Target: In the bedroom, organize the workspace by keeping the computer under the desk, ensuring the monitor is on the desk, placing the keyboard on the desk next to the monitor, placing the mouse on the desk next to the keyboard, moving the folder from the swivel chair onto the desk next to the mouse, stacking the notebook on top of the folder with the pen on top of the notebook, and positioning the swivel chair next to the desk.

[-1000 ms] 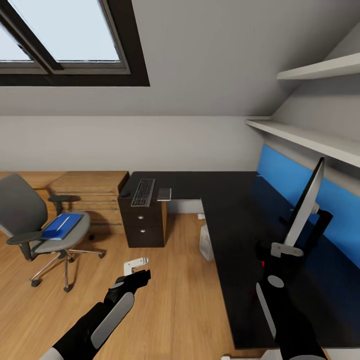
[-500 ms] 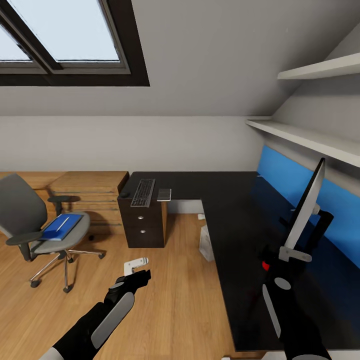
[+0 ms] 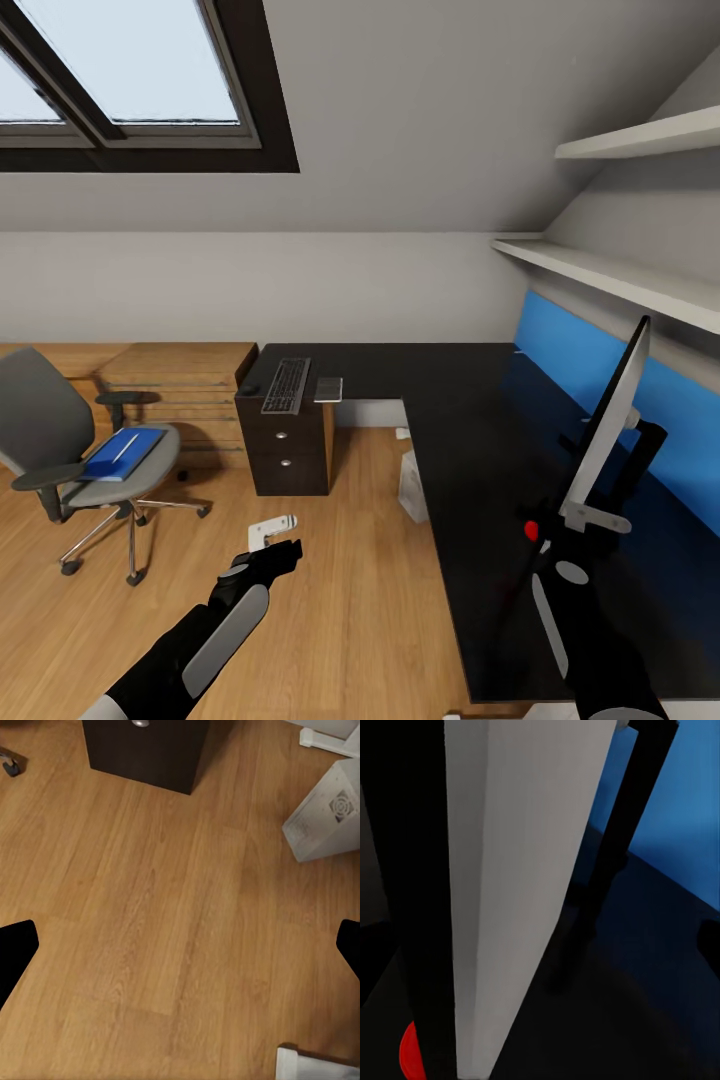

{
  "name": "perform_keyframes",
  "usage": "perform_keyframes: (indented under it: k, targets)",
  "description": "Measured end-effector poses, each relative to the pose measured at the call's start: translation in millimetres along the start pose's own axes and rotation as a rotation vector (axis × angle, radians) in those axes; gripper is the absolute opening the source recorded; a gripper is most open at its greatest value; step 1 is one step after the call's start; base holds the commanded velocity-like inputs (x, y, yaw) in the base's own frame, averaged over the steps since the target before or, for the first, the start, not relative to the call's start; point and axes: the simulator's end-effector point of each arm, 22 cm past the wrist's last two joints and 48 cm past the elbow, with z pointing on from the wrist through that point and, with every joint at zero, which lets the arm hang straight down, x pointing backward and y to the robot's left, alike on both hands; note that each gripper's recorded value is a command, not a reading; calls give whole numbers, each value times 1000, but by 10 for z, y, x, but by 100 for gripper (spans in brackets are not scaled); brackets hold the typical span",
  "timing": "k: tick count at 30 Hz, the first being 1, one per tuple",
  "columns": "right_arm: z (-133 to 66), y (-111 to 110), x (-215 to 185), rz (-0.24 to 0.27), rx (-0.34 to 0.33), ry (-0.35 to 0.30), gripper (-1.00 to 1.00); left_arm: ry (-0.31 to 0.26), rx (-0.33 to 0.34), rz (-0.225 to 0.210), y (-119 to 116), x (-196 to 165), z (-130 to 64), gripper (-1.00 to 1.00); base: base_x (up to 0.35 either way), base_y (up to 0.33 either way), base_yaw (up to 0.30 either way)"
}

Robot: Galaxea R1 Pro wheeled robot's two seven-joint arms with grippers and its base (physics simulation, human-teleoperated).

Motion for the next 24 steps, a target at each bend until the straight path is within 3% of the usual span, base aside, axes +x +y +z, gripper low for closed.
perform_keyframes:
  k: [8,24]
  targets:
    - [27,-44,19,-6,5,3,100,4,8,24,-53,54,-10,100,-37,-32,0]
    - [31,-49,20,-7,6,3,100,5,9,26,-60,61,-9,100,-257,-142,0]
